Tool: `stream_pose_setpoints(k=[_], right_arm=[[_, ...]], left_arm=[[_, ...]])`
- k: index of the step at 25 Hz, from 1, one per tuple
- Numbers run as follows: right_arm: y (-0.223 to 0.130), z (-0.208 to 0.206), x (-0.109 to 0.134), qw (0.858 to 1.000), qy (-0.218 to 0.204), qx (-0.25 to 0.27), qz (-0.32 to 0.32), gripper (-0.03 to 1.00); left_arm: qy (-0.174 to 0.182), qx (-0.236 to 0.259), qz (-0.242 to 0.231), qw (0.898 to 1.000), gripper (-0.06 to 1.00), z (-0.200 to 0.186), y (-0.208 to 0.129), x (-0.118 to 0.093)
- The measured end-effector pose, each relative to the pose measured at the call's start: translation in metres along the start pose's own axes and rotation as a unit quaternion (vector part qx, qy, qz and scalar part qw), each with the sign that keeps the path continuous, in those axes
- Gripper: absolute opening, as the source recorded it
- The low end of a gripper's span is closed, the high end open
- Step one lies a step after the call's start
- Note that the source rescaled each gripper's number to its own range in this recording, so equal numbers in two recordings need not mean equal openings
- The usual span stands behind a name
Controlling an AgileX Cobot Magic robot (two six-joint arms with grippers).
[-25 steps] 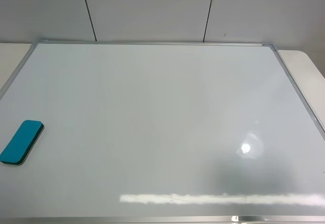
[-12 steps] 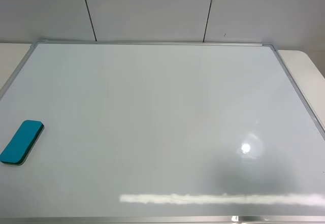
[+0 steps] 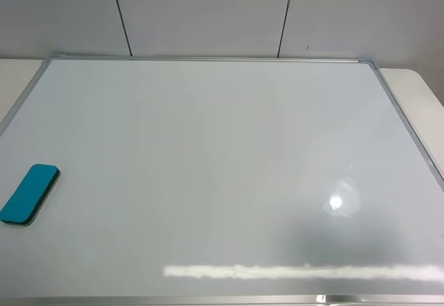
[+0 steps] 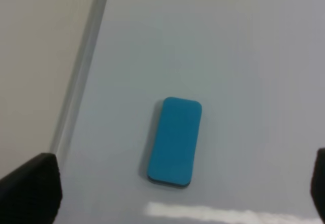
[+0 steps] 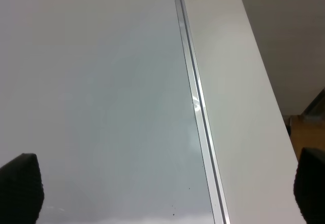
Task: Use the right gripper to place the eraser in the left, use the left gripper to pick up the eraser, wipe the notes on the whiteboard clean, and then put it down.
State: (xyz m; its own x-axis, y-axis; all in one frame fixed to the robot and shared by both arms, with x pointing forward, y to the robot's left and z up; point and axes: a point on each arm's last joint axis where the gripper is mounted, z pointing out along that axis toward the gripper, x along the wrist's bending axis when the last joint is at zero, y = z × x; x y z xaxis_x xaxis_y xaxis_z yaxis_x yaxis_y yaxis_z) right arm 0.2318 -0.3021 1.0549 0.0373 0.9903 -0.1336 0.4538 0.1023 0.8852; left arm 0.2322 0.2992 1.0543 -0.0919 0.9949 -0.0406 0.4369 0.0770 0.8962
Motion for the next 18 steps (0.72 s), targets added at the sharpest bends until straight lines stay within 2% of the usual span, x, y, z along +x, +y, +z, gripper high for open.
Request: stream_pose_setpoints(k=[18], right_arm=[[0.0000,0.0000,0.0000,1.000,0.000,0.000,0.000,0.99]], left_arm=[[0.000,0.000,0.000,1.000,1.00,0.0000,0.0000,0.0000]])
